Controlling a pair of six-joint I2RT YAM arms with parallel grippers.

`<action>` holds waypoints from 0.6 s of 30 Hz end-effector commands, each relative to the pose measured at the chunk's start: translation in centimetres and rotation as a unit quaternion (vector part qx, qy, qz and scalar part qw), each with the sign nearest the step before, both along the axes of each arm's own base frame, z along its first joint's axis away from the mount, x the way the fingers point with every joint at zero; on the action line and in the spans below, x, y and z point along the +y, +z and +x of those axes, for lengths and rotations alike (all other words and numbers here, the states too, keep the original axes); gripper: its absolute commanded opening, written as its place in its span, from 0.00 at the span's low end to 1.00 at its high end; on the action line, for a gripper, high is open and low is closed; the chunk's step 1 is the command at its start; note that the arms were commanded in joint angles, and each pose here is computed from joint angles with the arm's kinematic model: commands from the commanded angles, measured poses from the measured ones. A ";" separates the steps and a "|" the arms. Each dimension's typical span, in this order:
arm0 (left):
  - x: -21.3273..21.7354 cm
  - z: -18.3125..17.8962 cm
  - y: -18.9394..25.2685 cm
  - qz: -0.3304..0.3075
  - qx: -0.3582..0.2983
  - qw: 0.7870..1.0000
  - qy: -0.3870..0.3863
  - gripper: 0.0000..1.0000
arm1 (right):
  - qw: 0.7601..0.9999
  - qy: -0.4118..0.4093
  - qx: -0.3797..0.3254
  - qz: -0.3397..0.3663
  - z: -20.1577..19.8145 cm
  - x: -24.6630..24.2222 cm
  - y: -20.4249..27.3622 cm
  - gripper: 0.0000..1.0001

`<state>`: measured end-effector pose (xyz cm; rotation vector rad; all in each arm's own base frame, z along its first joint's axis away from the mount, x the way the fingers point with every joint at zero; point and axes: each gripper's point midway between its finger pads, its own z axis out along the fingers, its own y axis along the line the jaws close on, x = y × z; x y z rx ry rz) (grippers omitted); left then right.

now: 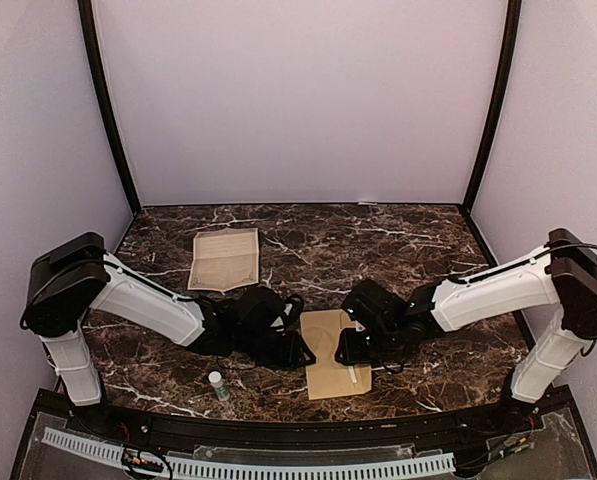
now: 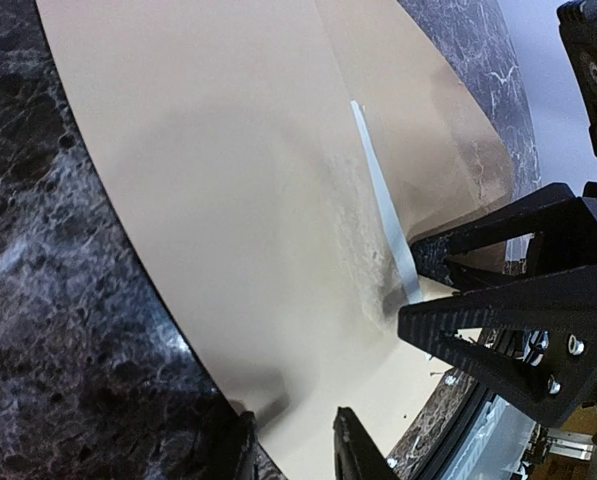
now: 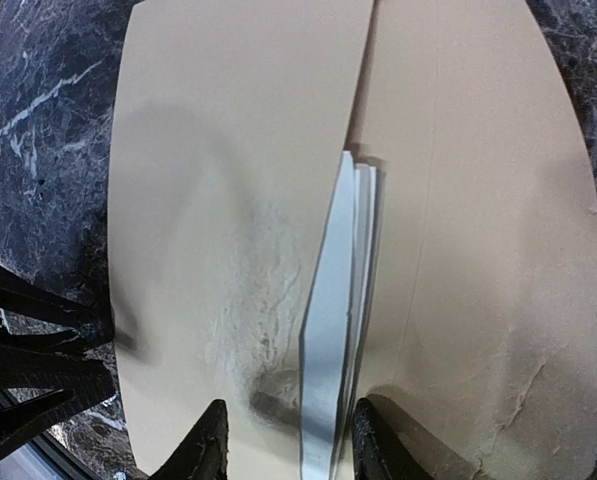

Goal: Place the letter into the envelope and seal it
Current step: Place the letter in the envelope.

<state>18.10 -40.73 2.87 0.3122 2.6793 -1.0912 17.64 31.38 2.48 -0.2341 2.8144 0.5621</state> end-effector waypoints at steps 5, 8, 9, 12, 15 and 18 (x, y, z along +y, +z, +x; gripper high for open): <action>0.0 -1.2 -1.0 0.004 0.011 1.000 -0.008 0.23 | 1.000 0.012 0.007 0.010 -0.6 1.9 -0.3 0.37; 0.0 -1.5 -1.2 0.012 0.010 1.000 -0.015 0.23 | 1.000 0.014 0.003 0.022 -0.7 2.6 0.1 0.36; 0.1 -1.5 -1.2 0.015 0.008 1.000 -0.015 0.23 | 1.000 0.015 0.001 0.026 -0.7 2.8 0.2 0.36; 0.1 -1.4 -1.3 0.015 0.007 1.000 -0.014 0.23 | 0.999 0.019 0.000 0.027 -0.7 3.4 0.3 0.36; -0.2 -1.4 -1.2 0.013 0.007 1.000 -0.016 0.22 | 0.999 0.022 0.001 0.024 -0.8 3.7 0.1 0.35; -0.2 -1.0 -0.7 0.015 -0.005 1.000 -0.011 0.22 | 1.000 0.014 -0.002 0.014 -0.8 3.2 0.0 0.35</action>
